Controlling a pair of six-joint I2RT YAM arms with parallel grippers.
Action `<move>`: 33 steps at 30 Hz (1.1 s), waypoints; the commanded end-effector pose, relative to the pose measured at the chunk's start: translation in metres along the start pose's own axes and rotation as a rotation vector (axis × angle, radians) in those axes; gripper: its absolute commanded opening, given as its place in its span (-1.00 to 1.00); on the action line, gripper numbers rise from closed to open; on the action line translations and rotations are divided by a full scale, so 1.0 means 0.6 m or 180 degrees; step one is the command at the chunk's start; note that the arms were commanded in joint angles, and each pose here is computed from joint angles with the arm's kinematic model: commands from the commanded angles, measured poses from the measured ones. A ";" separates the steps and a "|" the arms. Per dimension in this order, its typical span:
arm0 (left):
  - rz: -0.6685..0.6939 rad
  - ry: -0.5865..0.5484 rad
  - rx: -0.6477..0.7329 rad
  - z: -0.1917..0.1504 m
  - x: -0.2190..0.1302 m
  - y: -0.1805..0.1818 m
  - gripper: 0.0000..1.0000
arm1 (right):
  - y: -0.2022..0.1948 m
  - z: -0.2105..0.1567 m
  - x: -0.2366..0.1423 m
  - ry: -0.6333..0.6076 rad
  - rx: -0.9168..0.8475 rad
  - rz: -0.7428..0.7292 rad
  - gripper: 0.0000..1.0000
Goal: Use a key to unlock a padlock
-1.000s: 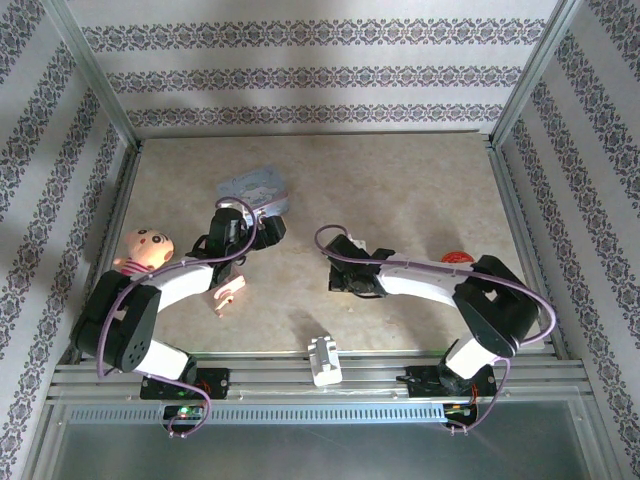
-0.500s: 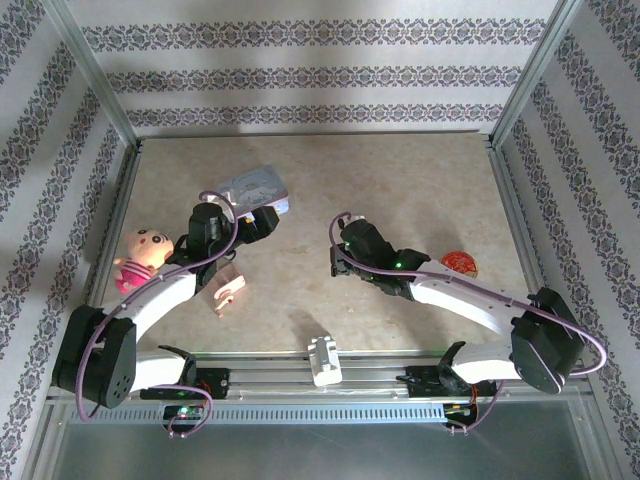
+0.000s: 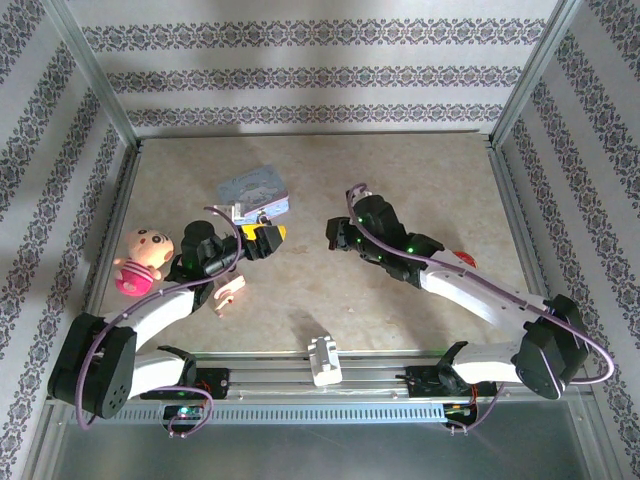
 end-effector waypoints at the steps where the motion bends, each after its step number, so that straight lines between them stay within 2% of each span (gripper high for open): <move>1: -0.0591 -0.0006 0.0563 0.004 0.007 -0.047 0.85 | 0.020 0.032 -0.023 -0.0195 0.0279 0.0256 -1.00; 4: -0.0818 0.0012 0.0935 -0.018 0.019 -0.065 0.82 | 0.021 0.038 -0.029 -0.0230 0.0400 0.0275 -1.00; 9: -0.1056 -0.0043 0.1392 -0.045 0.045 -0.083 0.67 | 0.024 0.043 -0.035 -0.0281 0.0535 0.0323 -1.00; 18: -0.1446 -0.0081 0.1839 -0.080 0.086 -0.088 0.33 | 0.021 0.043 -0.039 -0.0348 0.0672 0.0348 -1.00; 21: -0.1467 -0.0055 0.1814 -0.088 0.102 -0.081 0.21 | 0.022 0.041 -0.038 -0.0333 0.0684 0.0358 -1.00; 33: -0.1350 -0.0202 0.2018 -0.076 0.135 -0.073 0.21 | 0.021 0.039 -0.042 -0.0350 0.0748 0.0393 -1.00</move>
Point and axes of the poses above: each hand's point on the last joint's axis, 136 mm out from that joint toward the fingers, its own x axis out along the fingers, its own y axis along the line the jaws close on, z = x × y, the point moved 7 cm from there along -x, back along the fingers, and after that the axes turned 12 degrees about -x, right-handed, at the moved point
